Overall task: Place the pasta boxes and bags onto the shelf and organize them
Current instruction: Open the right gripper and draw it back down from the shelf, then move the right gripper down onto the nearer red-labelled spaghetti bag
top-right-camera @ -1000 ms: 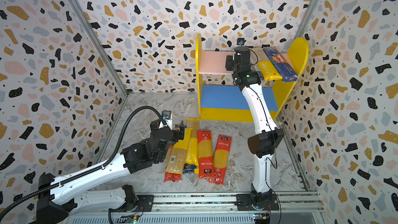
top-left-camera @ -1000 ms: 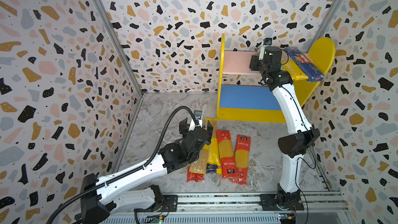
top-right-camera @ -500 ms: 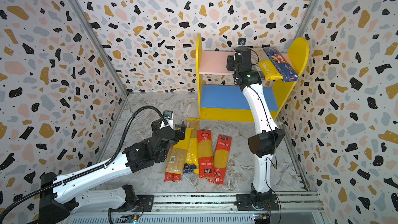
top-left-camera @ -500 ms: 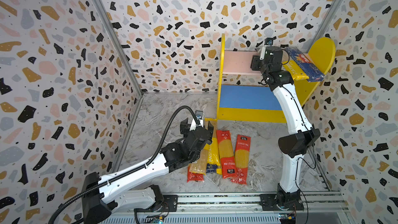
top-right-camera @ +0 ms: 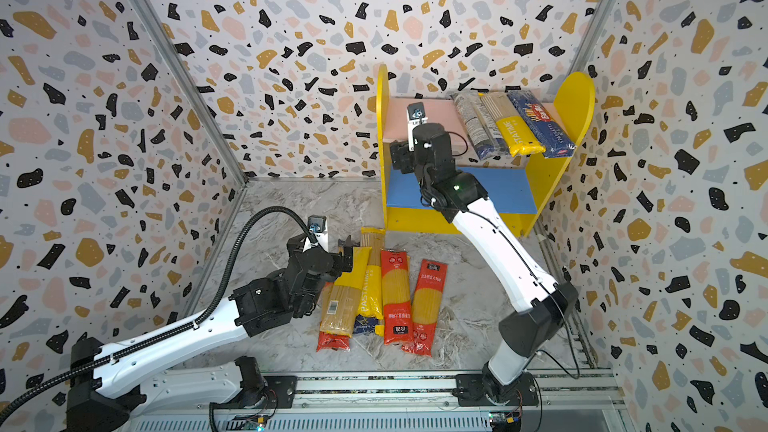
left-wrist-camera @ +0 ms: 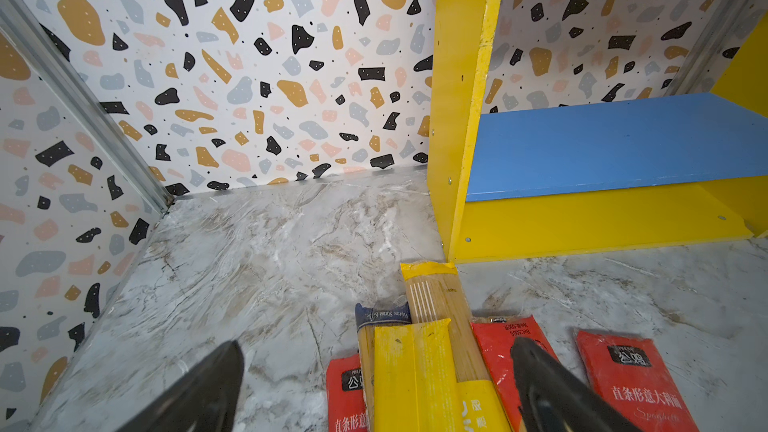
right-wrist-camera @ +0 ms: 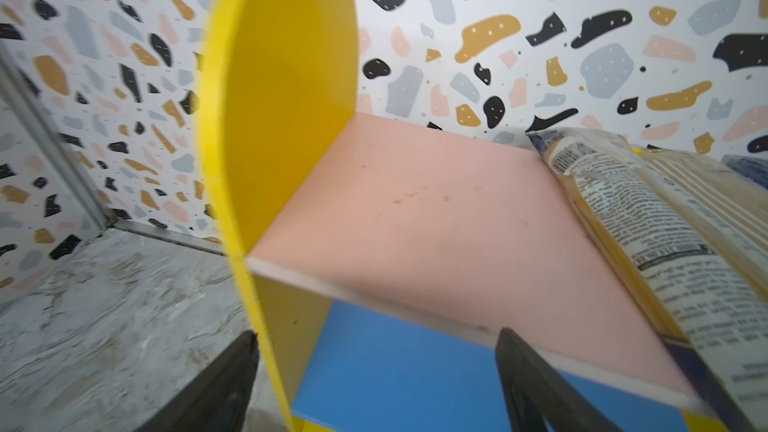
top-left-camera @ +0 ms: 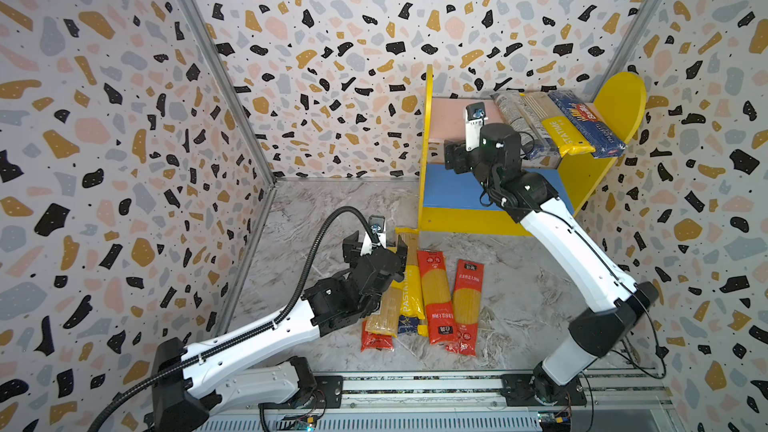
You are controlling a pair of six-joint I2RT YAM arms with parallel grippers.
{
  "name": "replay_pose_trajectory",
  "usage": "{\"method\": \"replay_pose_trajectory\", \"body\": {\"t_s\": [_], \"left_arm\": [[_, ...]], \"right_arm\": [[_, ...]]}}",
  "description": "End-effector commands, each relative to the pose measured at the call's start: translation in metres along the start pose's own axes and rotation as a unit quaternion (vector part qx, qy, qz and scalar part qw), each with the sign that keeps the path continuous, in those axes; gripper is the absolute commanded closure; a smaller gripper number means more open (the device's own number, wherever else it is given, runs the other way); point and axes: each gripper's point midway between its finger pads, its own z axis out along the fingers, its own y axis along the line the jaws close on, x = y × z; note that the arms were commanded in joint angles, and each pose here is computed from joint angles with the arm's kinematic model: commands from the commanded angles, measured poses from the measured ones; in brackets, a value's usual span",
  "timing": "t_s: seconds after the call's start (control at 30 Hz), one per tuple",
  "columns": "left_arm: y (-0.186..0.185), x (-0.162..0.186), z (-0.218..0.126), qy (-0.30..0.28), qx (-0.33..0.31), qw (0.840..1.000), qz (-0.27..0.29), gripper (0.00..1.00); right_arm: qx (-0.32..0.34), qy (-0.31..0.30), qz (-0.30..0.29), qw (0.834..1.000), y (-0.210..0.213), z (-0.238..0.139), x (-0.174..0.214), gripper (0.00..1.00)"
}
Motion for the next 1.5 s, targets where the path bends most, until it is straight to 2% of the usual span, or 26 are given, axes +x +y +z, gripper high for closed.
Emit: {"method": "replay_pose_trajectory", "body": {"t_s": [0.0,0.27,0.5,0.7,0.9,1.03,1.47], "left_arm": [[0.011,0.015,-0.004,0.013,-0.004,1.000,-0.021,0.01],[0.032,0.055,-0.017,0.036,0.009,0.997,-0.075,0.00],[0.026,0.111,-0.010,0.105,0.016,0.992,-0.071,0.00],[0.013,0.154,-0.004,0.156,0.029,0.985,-0.068,0.00],[0.002,0.171,-0.002,0.172,0.031,0.982,-0.065,0.00],[-0.004,0.171,-0.003,0.173,0.033,0.982,-0.064,0.01],[0.001,0.155,-0.011,0.148,0.037,0.986,-0.073,0.00]], "right_arm": [[0.018,-0.015,0.027,0.999,-0.002,-0.047,0.003,0.10],[-0.029,0.101,0.069,0.992,0.025,-0.096,0.125,0.10],[-0.053,0.178,0.090,0.978,0.032,-0.133,0.211,0.08],[-0.059,0.199,0.110,0.972,0.022,-0.155,0.242,0.05],[-0.063,0.204,0.111,0.971,0.017,-0.164,0.253,0.04],[-0.057,0.236,0.100,0.965,0.019,-0.163,0.270,0.04],[-0.141,0.334,0.110,0.925,0.098,-0.176,0.370,0.04]]}}
